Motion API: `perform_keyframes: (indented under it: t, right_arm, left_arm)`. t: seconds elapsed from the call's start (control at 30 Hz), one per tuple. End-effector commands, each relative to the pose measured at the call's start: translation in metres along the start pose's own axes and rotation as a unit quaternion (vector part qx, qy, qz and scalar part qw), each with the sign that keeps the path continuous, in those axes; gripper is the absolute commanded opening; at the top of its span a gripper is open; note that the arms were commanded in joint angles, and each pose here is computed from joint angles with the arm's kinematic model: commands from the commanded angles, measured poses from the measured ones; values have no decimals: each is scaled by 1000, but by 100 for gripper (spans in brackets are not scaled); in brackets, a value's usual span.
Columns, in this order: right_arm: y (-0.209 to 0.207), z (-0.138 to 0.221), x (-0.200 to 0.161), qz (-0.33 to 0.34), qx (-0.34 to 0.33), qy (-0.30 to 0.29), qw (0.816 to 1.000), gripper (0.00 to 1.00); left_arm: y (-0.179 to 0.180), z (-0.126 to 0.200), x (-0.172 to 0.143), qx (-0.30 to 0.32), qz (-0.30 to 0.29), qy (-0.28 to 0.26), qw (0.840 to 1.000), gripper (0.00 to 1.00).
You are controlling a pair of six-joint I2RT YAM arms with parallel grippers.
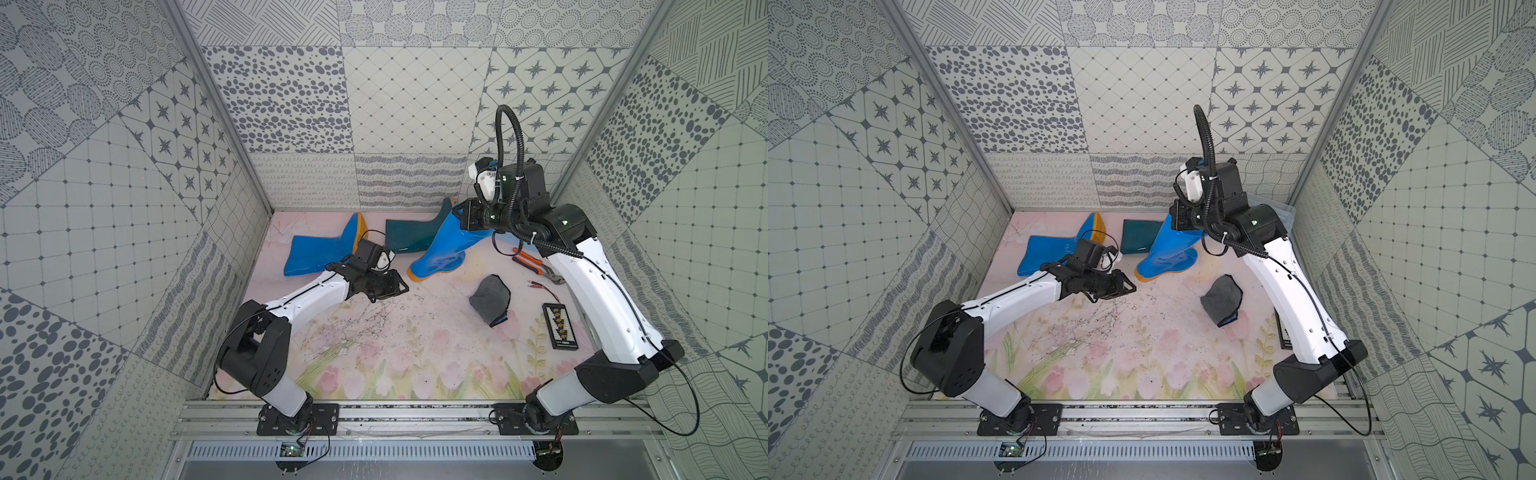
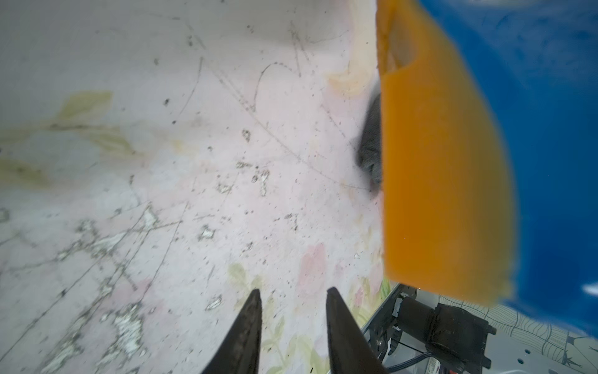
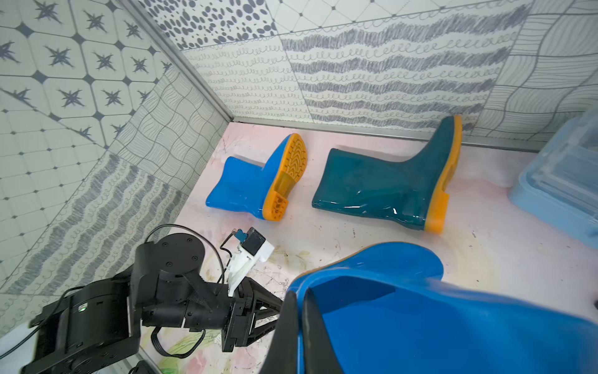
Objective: Wipe the rubber boots with a cloth
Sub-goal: Place the rubber boot at the center of the board.
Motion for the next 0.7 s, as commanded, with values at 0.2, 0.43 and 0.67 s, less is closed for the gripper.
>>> perform_keyframes:
  t: [0.2,0.43,0.67]
  right_arm:
    - [-46,1,26,5,-27,-29,999,0]
    - [-82,-16,30,4,-34,-1,999,0]
    - [-107,-38,35,5,-71,-1,997,0]
  left_arm:
    - [-55,-56,47,-64,-73,8,995,35]
    - [-79,-116,63,-84,-88,31,992,35]
    - [-86,-171,82,-94,-76,45,992,35]
Point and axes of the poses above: each gripper's point midway between its finger pads, its own z axis back along the fingers, its own y axis along the line the jaws close on, x = y × z, the point moved 8 cm from there along z, back along the fingers, and after that the axes turned 2 degrees about -z, right-handed, at the moved point
